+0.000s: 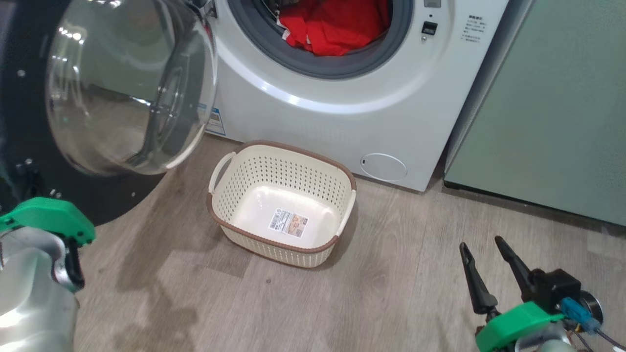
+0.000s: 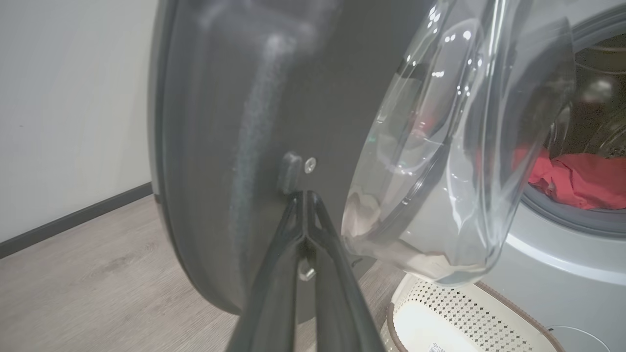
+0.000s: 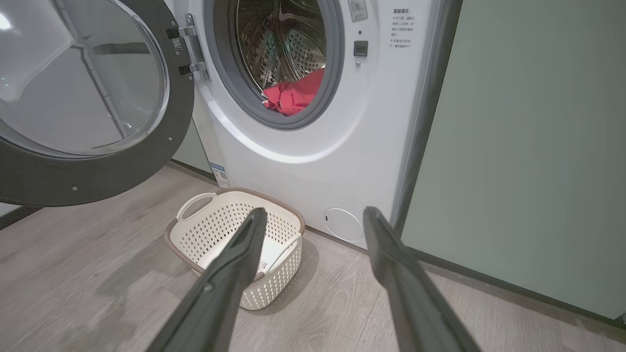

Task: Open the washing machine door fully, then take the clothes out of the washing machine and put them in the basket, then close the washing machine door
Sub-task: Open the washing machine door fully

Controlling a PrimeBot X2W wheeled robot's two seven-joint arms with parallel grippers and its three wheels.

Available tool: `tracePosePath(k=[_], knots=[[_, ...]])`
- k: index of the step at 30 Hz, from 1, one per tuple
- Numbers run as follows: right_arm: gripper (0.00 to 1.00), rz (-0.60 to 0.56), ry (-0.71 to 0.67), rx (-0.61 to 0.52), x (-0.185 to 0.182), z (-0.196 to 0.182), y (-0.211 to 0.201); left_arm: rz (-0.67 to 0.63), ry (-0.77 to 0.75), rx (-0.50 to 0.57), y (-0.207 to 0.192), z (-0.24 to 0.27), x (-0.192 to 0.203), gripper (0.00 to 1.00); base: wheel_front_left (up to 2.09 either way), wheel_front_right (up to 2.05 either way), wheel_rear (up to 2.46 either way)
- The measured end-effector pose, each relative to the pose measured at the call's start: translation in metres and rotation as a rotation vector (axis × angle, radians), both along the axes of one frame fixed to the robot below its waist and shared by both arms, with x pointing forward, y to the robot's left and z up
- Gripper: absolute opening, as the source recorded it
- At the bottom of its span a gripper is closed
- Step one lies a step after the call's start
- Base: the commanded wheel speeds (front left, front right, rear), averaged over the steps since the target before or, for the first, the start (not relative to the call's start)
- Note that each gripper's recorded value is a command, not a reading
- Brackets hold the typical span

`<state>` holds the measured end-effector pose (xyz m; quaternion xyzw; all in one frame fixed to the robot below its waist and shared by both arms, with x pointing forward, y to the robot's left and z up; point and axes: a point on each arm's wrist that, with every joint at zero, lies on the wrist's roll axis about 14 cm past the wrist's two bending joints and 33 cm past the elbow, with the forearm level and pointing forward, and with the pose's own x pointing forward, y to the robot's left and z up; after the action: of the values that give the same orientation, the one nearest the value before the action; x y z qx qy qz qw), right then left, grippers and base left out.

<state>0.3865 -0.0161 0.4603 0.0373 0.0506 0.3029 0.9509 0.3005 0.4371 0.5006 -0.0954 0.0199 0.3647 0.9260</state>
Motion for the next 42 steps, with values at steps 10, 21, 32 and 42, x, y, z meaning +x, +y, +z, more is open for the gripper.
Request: tracePosePath(k=[10,21,32,42], knots=[[1.0,-0.022,-0.004,0.002,0.011,0.0,-0.006,0.04,0.007,-0.017,0.017,0.0,0.009,0.0,0.0,0.0,0.0],[1.0,-0.09,-0.058,0.029,0.006,0.022,-0.022,-0.154,-0.058,0.062,-0.03,0.014,0.031,0.4,0.0,0.0,0.0],[1.0,-0.19,-0.1,0.061,-0.003,0.039,-0.049,-0.411,-0.114,0.066,-0.121,0.003,0.052,1.0,0.0,0.0,0.0],[1.0,-0.319,-0.117,0.065,-0.013,0.043,-0.092,-0.539,-0.109,0.006,-0.171,-0.016,0.064,1.0,0.0,0.0,0.0]])
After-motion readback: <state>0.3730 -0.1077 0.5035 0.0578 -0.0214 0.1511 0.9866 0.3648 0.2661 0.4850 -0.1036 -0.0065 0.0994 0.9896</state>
